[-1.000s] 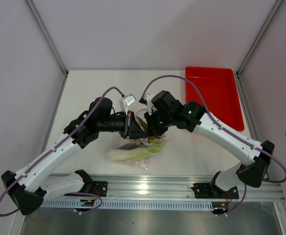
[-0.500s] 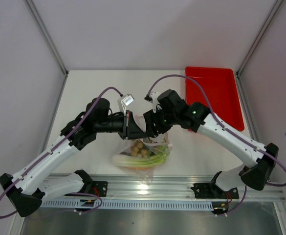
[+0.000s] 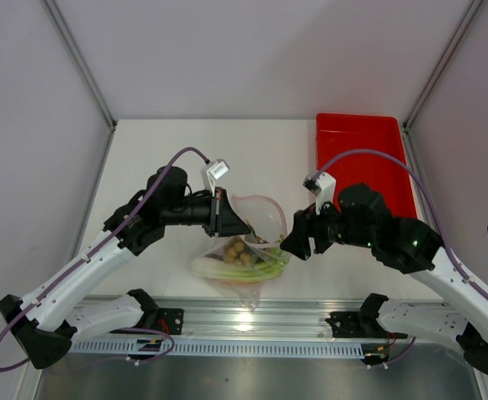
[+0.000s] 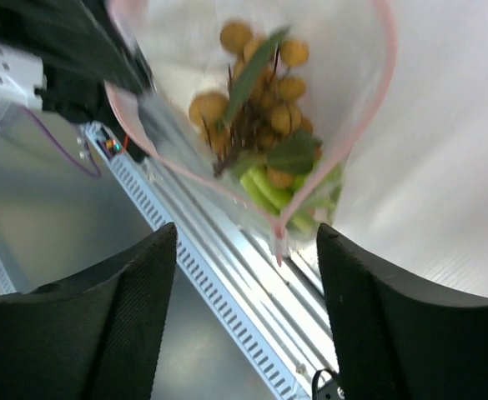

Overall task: Place the food in the zip-top bag and seal the zipper
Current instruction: Adjust the zipper food storage bag at the center of the board.

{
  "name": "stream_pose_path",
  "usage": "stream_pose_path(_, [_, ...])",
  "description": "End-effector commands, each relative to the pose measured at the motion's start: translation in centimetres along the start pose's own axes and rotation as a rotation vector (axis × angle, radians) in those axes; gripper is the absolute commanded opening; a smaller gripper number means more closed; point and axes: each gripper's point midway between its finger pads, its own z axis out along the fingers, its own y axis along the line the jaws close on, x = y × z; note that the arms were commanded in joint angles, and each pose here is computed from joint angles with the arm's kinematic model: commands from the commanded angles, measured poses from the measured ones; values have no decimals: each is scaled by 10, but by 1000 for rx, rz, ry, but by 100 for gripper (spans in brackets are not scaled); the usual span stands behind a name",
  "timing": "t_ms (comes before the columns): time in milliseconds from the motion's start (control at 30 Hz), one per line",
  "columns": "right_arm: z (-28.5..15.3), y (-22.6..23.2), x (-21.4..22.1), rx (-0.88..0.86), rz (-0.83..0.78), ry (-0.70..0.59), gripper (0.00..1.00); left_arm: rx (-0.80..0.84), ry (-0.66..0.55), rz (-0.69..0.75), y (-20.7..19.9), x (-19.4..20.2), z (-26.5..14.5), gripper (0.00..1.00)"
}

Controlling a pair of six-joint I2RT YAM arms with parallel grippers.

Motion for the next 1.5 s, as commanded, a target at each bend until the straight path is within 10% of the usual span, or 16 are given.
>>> stream_pose_path(0, [2,3,30,-42,26,38,71,51,-58,38,-17,-18,-2,0])
stream_pose_path(300, [22,-6,50,-22,-32,81,66,57,-58,39,-19,-16,-5,1])
stream_pose_path(667, [43,-12,34,10,-94,68,30,51,-52,36,-16,-10,-6,1])
stream_pose_path(800, [43,-20,24,68,-118,61,0,42,-59,42,-15,-9,-8,1])
stream_pose_path(1233, [-16,10,-77,90,-214,-144,0,-117,-319,53,-19,-43,-57,1])
stream_pose_path(1467, [19,-2,-30,62,-164,-62,0,-152,-250,-48,26,-1,-31,1])
